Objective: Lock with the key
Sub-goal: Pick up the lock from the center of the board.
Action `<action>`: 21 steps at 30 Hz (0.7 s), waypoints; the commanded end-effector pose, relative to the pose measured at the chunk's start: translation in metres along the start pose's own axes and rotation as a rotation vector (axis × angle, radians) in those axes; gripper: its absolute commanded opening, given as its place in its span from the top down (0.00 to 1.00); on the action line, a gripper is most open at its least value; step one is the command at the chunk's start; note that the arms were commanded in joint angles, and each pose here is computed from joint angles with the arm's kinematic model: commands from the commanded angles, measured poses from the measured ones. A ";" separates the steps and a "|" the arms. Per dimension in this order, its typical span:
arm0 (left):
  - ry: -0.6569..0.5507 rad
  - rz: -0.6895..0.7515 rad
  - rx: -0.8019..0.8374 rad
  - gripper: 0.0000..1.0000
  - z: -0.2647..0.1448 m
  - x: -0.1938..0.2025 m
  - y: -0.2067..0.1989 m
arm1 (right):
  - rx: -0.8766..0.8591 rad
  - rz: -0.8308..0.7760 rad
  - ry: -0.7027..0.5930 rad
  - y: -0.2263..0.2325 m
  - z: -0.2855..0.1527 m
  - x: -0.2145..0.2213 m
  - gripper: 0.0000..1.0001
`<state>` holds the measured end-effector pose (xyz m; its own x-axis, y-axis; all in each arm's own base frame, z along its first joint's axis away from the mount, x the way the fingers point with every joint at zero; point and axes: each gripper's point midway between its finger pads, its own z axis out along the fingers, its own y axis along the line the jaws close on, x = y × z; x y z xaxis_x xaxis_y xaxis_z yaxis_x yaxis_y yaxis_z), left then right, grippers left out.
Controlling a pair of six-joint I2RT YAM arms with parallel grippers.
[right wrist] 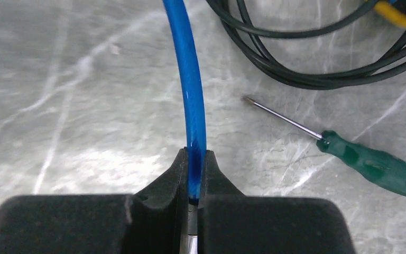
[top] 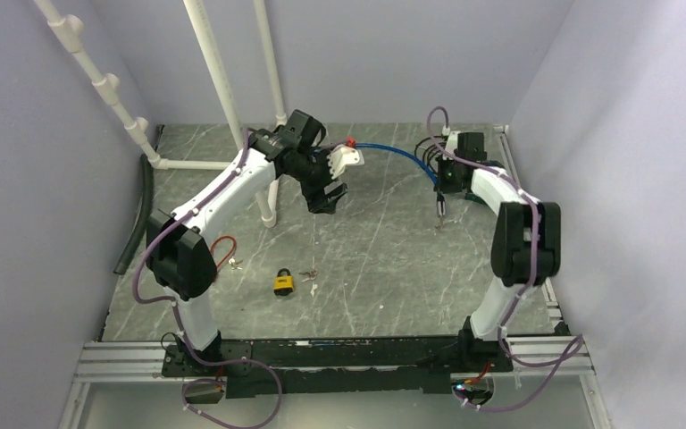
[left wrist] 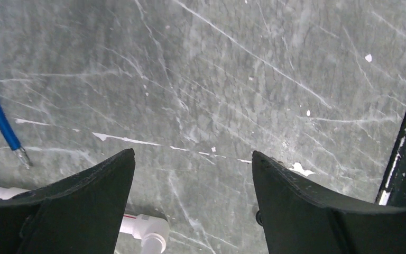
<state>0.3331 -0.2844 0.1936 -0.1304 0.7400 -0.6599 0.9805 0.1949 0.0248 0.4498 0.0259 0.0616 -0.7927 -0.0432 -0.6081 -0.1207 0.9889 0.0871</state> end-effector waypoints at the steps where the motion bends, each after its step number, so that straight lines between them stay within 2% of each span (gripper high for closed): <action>1: -0.086 0.040 -0.035 0.14 -0.008 -0.029 0.012 | -0.148 -0.129 -0.302 0.032 -0.065 -0.072 1.00; 8: -0.213 0.058 -0.182 0.07 -0.020 -0.063 0.046 | -0.172 -0.286 -0.511 0.049 -0.134 -0.089 1.00; 14: -0.319 0.109 -0.314 0.03 -0.025 -0.087 0.085 | -0.259 -0.401 -0.628 0.074 -0.184 -0.086 1.00; 18: -0.407 0.150 -0.292 0.04 -0.027 -0.108 0.094 | -0.342 -0.339 -0.635 0.090 -0.207 -0.082 1.00; 21: -0.489 0.250 -0.279 0.05 -0.026 -0.121 0.091 | -0.363 -0.281 -0.620 0.094 -0.215 -0.077 1.00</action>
<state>0.4268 -0.3184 0.2572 0.0685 0.5429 -0.8370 0.9079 0.3138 0.2779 0.3817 0.0772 0.2530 -0.2924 -0.1671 -0.9416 -0.4995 0.8663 0.0014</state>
